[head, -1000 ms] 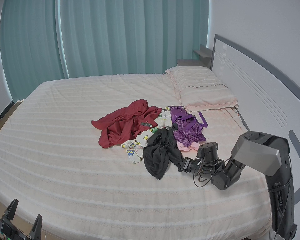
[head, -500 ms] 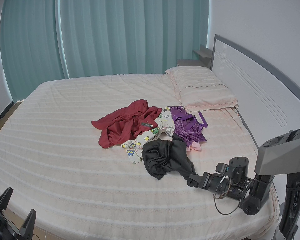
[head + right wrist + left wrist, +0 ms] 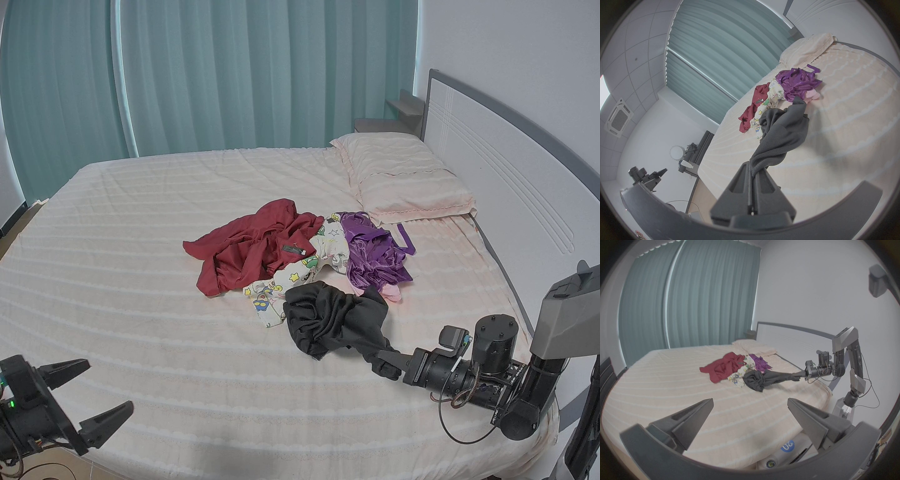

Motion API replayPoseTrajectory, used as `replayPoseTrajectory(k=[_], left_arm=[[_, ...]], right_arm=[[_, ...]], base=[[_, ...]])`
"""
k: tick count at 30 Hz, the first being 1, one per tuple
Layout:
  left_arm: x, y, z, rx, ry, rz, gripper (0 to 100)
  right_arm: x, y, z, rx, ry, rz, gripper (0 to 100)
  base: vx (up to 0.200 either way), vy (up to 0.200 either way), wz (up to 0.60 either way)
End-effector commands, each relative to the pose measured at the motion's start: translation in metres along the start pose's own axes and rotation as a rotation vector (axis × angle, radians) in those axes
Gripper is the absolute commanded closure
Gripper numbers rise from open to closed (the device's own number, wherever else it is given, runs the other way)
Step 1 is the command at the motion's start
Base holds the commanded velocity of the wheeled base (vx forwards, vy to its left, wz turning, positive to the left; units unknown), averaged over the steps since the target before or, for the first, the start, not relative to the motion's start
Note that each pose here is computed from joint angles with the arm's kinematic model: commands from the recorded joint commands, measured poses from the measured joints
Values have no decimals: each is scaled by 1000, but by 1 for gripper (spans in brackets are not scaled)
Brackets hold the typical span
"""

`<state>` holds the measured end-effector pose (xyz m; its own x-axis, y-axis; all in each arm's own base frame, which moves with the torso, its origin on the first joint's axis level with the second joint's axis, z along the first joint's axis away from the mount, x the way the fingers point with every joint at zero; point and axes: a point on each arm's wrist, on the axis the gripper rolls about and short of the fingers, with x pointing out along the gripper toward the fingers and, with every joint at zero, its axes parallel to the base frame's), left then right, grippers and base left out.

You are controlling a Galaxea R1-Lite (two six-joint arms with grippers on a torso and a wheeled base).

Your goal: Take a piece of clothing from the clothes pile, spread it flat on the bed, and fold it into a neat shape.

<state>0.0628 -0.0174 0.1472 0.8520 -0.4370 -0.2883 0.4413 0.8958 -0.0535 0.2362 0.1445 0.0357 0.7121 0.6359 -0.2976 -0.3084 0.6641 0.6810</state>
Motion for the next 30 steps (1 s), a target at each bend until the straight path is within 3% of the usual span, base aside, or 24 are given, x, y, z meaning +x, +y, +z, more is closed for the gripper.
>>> replayPoseTrajectory(k=[1,8,13,16,20,26,30], left_arm=[[92,9,-8,-32,282,-119,0],[149,-5,-28,-92,382,-154,0],[192,-25,-40,-107,372,-81,0],[210,-39,-48,-103,359,-86,0],[230,-55,-56,-76,350,-108,0],[242,-75,-49,-53,291,-152,0],[251,-79,-46,-44,262,-109,0]], right_arm=[[-5,16,12,-30,-59,68,100],[-15,42,38,-65,-170,175,100],[-28,68,61,-112,-278,274,100],[-38,85,69,-135,-322,342,100],[-40,101,58,-144,-288,403,100],[-36,102,46,-162,-247,398,100],[-41,108,49,-166,-265,424,100]], base=[[0,0,0],[0,0,0],[0,0,0],[0,0,0],[0,0,0],[0,0,0],[0,0,0]])
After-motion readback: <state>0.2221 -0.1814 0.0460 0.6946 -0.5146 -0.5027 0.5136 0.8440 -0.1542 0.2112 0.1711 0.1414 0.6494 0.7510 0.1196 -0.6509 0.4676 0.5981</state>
